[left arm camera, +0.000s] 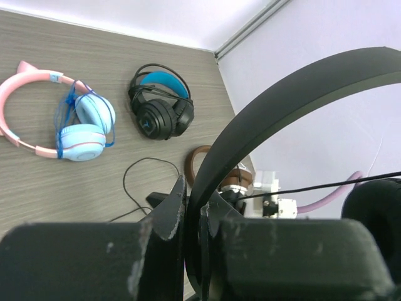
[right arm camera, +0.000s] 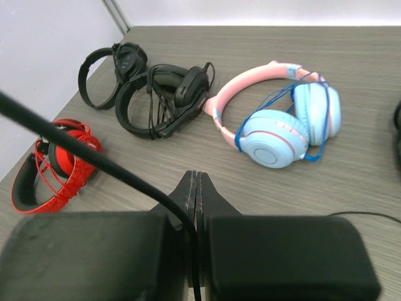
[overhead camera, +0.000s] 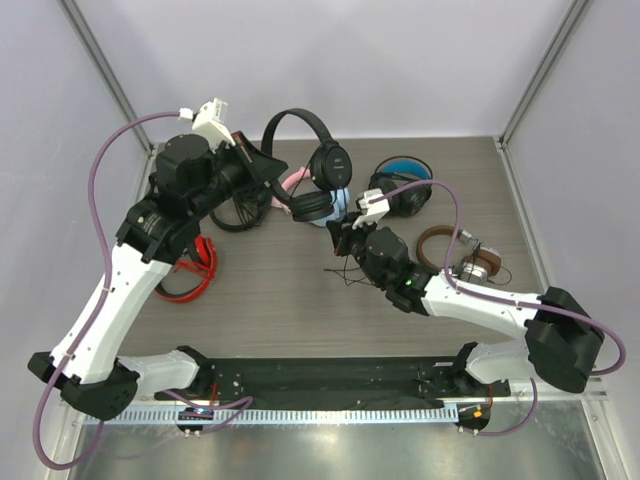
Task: Wrap the headphones
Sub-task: Wrap the headphone cable with the right arm
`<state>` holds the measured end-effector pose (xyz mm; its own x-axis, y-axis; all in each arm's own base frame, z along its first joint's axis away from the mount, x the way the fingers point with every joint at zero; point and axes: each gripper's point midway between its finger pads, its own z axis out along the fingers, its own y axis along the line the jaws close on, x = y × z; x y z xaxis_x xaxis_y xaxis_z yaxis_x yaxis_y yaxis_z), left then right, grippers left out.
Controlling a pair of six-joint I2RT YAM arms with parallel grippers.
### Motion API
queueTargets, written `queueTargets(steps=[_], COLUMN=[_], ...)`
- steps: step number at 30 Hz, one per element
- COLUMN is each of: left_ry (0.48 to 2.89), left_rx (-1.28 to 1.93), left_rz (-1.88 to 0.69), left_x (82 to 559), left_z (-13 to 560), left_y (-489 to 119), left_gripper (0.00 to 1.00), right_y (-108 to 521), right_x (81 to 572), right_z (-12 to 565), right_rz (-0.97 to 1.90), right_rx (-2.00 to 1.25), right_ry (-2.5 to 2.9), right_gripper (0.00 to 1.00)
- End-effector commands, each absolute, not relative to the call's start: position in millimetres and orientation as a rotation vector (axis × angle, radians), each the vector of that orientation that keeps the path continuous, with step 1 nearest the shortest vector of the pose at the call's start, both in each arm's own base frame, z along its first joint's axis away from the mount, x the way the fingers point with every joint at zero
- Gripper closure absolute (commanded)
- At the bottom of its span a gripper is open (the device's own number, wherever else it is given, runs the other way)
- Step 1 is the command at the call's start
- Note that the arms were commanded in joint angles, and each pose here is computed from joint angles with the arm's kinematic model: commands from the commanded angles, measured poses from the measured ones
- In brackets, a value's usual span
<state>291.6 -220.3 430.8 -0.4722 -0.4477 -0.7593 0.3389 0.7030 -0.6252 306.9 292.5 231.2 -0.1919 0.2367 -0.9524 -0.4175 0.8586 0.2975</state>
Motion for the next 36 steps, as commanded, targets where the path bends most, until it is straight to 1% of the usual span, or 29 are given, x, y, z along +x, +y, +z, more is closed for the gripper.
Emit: queueTargets(steps=[1, 4, 10, 16, 23, 25, 30, 36], left_ry=[1.670, 1.666, 1.648, 1.603, 1.562, 1.571, 1.561, 1.532], left_rx=[-0.189, -0.281, -0.360, -0.487, -0.544, -0.568, -0.644, -0.690], left_rz=[-1.037, -1.036, -1.127, -1.147, -1.195, -1.161, -0.966, -0.792], left_x=[294, 303, 307, 313, 313, 316, 326, 332], left_z=[486, 483, 484, 484, 495, 491, 474, 462], left_y=[-217, -214, -221, -212, -209, -205, -176, -153], left_gripper=[1.00, 1.00, 1.00, 1.00, 1.00, 1.00, 1.00, 1.00], right_y=[307, 319, 338, 362, 387, 395, 408, 422], right_x=[310, 309, 309, 292, 269, 260, 237, 209], right_z=[246, 239, 244, 237, 224, 226, 238, 247], right_rz=[0.687, 0.713, 0.742, 0.751, 0.736, 0.737, 0.758, 0.787], right_rx=[-0.101, -0.107, -0.124, -0.202, -0.307, -0.345, -0.422, -0.504], right_ry=[1.622, 1.634, 1.625, 1.645, 1.670, 1.667, 1.648, 1.640], right_gripper=[0.99, 0.99, 0.99, 0.99, 0.99, 0.99, 0.99, 0.99])
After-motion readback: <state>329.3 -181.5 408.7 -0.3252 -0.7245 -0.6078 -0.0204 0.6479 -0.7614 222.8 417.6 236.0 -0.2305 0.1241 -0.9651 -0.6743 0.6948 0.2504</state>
